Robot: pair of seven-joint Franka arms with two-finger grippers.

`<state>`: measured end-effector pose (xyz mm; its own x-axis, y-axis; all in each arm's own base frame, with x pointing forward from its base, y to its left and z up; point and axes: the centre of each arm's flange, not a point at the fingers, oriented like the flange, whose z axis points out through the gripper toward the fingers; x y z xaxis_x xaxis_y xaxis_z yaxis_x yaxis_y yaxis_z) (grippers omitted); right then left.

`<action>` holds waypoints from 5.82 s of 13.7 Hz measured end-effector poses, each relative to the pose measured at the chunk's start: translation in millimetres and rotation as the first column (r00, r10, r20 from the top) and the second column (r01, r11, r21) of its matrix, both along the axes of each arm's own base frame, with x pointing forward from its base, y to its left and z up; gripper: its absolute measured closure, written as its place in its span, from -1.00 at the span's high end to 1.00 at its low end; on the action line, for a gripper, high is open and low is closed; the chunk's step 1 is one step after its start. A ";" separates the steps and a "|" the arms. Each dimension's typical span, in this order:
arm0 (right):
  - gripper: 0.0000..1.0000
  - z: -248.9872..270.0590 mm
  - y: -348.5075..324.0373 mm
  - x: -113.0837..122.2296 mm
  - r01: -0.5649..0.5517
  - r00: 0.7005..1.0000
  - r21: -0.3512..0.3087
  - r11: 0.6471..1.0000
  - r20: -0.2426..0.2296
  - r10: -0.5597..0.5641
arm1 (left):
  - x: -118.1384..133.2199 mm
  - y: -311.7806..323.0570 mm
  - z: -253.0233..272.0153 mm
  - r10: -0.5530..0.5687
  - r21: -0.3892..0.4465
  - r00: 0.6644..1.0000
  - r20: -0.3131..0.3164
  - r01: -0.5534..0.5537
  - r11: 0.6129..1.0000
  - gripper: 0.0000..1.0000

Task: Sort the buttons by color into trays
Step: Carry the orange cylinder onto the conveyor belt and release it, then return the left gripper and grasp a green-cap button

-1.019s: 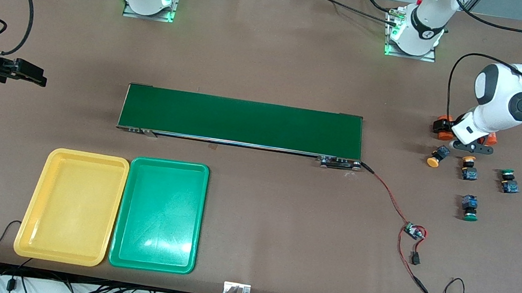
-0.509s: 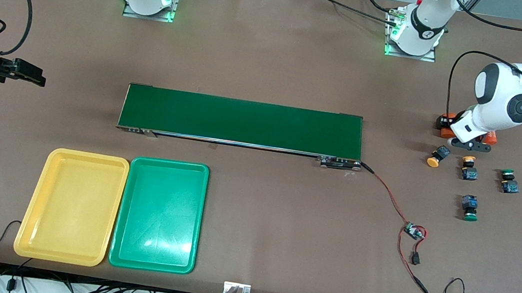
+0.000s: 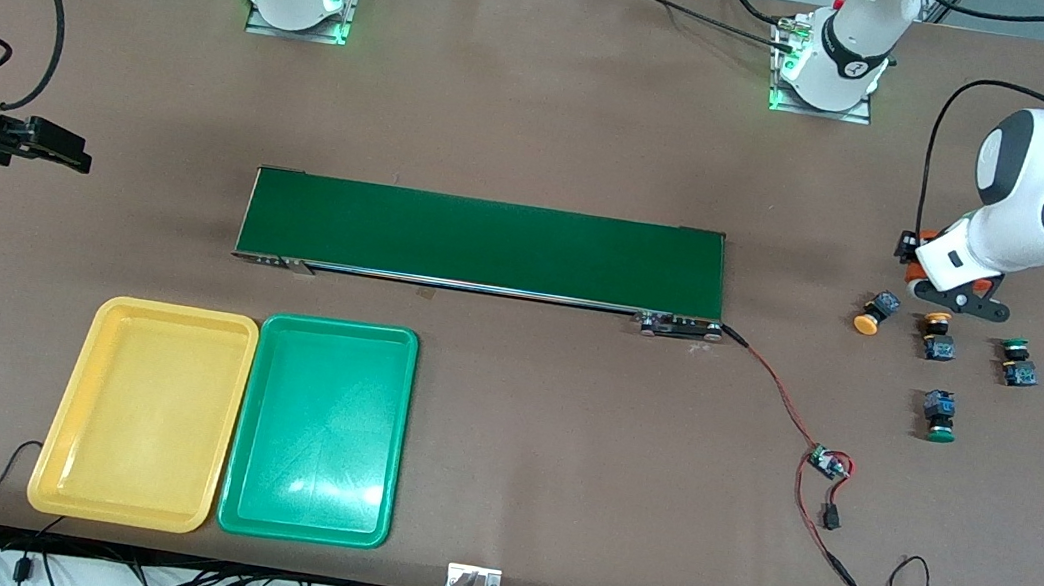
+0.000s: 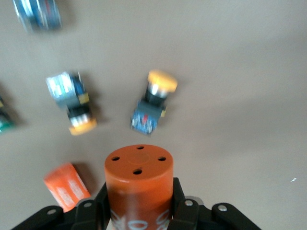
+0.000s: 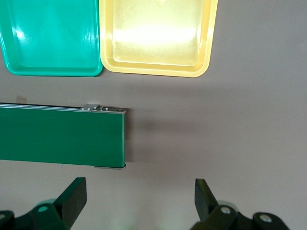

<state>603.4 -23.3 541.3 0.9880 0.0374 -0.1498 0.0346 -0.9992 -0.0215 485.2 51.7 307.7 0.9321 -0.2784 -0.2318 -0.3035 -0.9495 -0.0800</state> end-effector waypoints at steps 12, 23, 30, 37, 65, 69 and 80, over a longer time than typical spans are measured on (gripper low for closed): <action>1.00 0.5 -0.3 0.1 0.001 1.000 0.000 1.000 0.001 -0.001 | -25.5 -336.4 39.4 -0.795 -0.173 0.604 0.042 0.789 0.590 0.00; 1.00 0.5 -0.3 0.1 0.001 1.000 0.000 1.000 0.001 -0.001 | -2.6 -362.4 -49.4 -0.919 -0.220 0.352 0.179 0.925 0.311 0.00; 1.00 0.5 -0.4 0.1 0.001 1.000 0.000 1.000 0.001 -0.001 | 1.1 -367.4 -39.1 -0.924 -0.202 0.361 0.123 0.921 0.332 0.70; 1.00 0.5 -0.4 0.1 0.001 1.000 0.000 1.000 0.001 -0.001 | 26.9 -359.8 97.9 -0.814 -0.095 0.558 -0.164 0.812 0.576 1.00; 1.00 0.5 -0.9 0.1 0.002 1.000 0.000 1.000 0.001 -0.002 | 167.5 73.1 -66.5 0.207 0.037 0.978 0.003 -0.207 0.978 0.97; 1.00 0.5 -0.9 0.1 0.002 1.000 0.000 1.000 0.001 -0.002 | 167.1 87.9 -99.3 0.209 0.016 0.977 0.036 -0.210 0.978 0.95; 1.00 0.5 -0.9 0.0 0.002 1.000 0.000 1.000 0.000 -0.002 | 163.5 95.8 -129.3 0.206 0.006 0.978 0.032 -0.206 0.979 0.12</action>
<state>603.4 -24.2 541.8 0.9881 0.0358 -0.1494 0.0330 -0.9992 -0.0212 648.7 147.4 178.4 0.9759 -0.0779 -0.2039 -0.0990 -0.9905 -0.0953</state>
